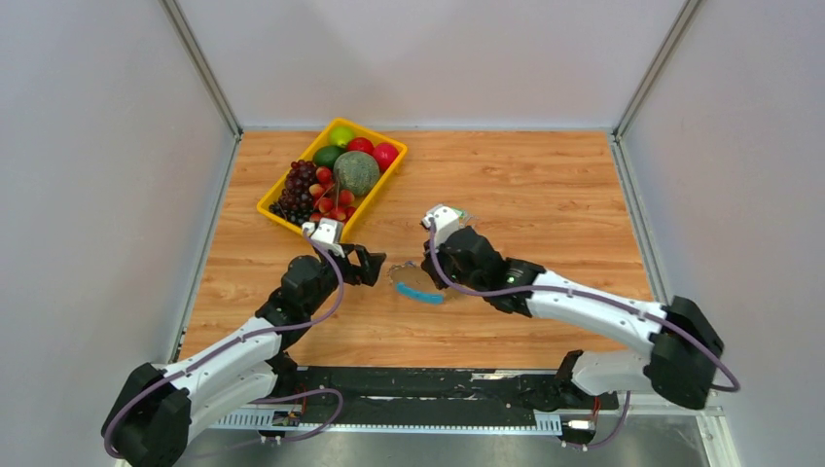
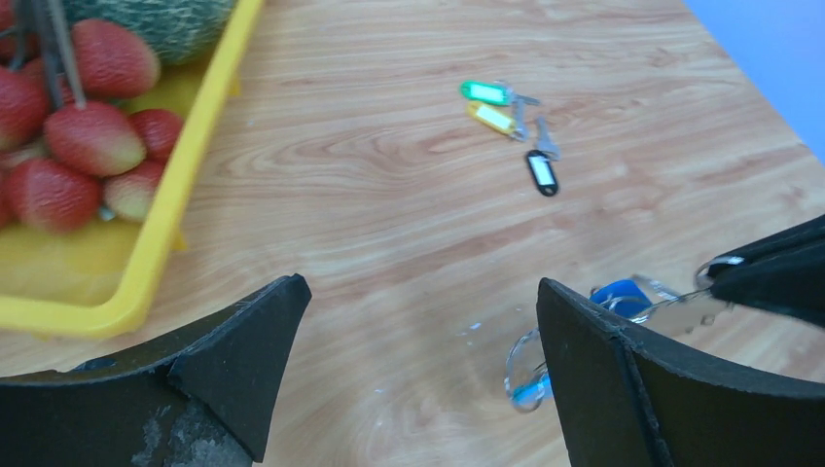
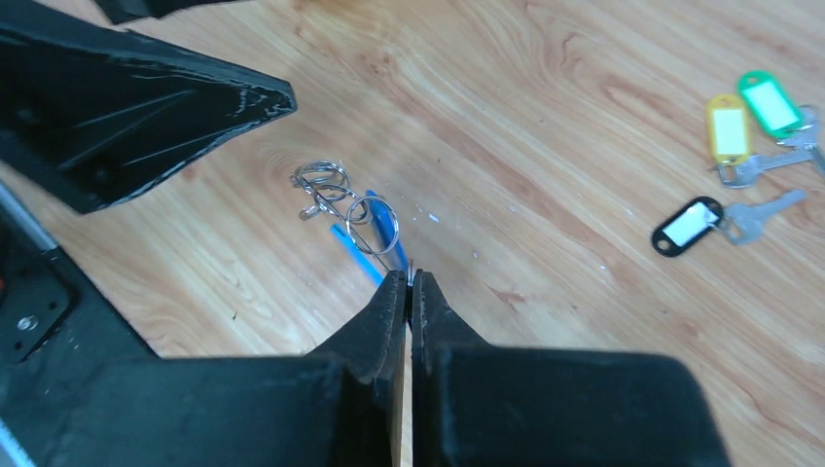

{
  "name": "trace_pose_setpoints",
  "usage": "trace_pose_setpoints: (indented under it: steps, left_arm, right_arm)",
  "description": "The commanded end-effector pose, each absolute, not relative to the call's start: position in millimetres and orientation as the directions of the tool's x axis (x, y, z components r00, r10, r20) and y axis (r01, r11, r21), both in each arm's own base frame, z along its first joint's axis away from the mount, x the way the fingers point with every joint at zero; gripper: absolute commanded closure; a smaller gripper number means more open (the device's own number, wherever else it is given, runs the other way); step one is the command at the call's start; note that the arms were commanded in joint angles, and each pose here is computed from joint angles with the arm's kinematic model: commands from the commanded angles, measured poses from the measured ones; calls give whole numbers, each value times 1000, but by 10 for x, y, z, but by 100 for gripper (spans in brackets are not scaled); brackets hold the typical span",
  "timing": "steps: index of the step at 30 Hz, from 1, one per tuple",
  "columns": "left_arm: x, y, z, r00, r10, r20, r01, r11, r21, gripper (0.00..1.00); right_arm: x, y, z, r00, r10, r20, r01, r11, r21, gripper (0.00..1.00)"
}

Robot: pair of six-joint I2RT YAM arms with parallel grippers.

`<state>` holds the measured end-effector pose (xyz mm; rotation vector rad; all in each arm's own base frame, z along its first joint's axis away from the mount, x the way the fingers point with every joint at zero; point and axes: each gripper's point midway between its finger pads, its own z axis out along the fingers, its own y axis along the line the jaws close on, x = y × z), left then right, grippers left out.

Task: Remove the keys from the keyring

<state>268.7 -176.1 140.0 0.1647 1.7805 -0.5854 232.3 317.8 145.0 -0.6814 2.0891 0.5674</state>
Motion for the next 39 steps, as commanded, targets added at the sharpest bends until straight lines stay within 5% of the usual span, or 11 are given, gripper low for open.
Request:
trace_pose_setpoints:
  steps: [1, 9, 16, 27, 39]
  left_arm:
    - [2602, -2000, 1583, -254, -196, -947, 550, 777, -308, 1]
    - [2388, -2283, 1731, -250, -202, -947, 708, 629, -321, 0]
    - [2045, -2550, 1869, -134, -181, -974, 893, 404, -197, 0]
    - [1671, -2711, 1879, 26, -199, -980, 960, 279, -31, 0]
    - [1306, -2941, 1808, 135, -146, -980, 986, 115, 119, 0]
  right_arm:
    - [2128, 3038, 1892, -394, -172, -903, -706, 685, 178, 100]
    - [1977, 2564, 2175, -325, -28, -945, -661, 722, 205, 100]
    - [1486, 2400, 2670, -232, 36, -972, -806, 552, 212, 100]
    - [1038, 2469, 2894, -190, 8, -982, -927, 329, 182, 100]
    - [1206, 2622, 2859, -220, -34, -975, -910, 366, 193, 100]
